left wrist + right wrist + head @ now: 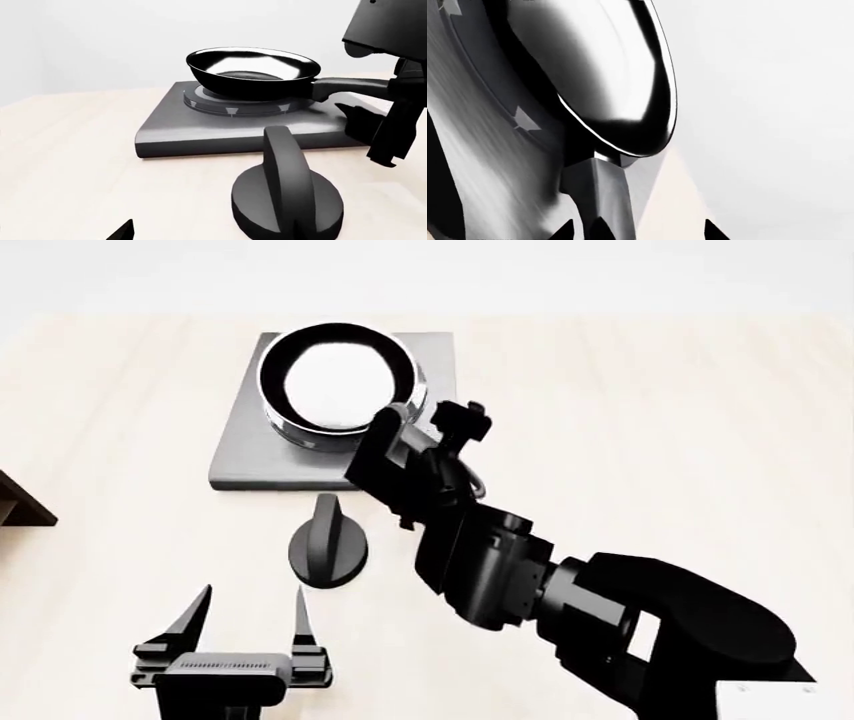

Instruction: Turn on the stove and put the frying pan on it.

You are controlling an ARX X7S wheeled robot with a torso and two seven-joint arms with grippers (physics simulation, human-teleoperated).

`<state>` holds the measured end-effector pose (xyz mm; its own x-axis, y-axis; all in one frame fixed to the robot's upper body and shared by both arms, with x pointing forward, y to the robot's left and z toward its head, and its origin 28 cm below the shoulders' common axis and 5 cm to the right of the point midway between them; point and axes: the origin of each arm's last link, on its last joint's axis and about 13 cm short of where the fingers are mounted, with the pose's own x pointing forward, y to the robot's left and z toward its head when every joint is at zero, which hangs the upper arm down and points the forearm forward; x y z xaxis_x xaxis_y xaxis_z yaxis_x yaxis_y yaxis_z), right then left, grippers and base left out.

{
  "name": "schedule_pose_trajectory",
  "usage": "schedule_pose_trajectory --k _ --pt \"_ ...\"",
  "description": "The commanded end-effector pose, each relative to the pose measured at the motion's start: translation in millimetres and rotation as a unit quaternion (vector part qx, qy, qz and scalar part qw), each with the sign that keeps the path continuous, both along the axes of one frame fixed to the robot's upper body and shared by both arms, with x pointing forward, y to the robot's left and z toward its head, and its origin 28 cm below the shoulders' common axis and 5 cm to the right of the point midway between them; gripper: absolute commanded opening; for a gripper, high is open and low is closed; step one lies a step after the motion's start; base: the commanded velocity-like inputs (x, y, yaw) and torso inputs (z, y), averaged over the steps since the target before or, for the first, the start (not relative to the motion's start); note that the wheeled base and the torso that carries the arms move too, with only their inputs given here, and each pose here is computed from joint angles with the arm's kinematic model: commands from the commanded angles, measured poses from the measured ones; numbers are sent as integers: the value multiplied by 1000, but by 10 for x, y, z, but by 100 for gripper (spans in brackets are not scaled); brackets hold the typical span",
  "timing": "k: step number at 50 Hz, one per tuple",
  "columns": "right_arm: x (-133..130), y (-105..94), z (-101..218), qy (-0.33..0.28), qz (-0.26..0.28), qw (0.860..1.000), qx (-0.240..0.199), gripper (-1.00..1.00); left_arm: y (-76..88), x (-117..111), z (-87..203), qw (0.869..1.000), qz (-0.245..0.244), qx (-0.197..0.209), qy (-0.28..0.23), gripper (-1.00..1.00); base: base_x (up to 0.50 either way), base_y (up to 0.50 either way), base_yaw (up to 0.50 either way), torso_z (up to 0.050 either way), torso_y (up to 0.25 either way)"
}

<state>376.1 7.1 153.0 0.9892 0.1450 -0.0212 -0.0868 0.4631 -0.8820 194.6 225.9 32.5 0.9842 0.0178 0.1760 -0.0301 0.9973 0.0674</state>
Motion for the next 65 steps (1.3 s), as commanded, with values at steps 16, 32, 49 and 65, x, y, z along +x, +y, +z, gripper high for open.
schedule_pose_trajectory --k 16,32,49,65 --pt "-12 175 308 131 50 985 103 100 -5 5 9 1000 -4 -1 -6 100 0 0 0 0 0" --pt "32 215 629 93 66 985 126 100 -17 5 -6 1000 -7 0 -2 100 0 0 0 0 0" --pt "-486 -251 895 47 111 980 159 100 -13 5 12 1000 -4 -1 1 100 0 0 0 0 0" --pt "-1114 -923 602 -93 80 958 260 100 -55 17 51 1000 3 0 -1 100 0 0 0 0 0"
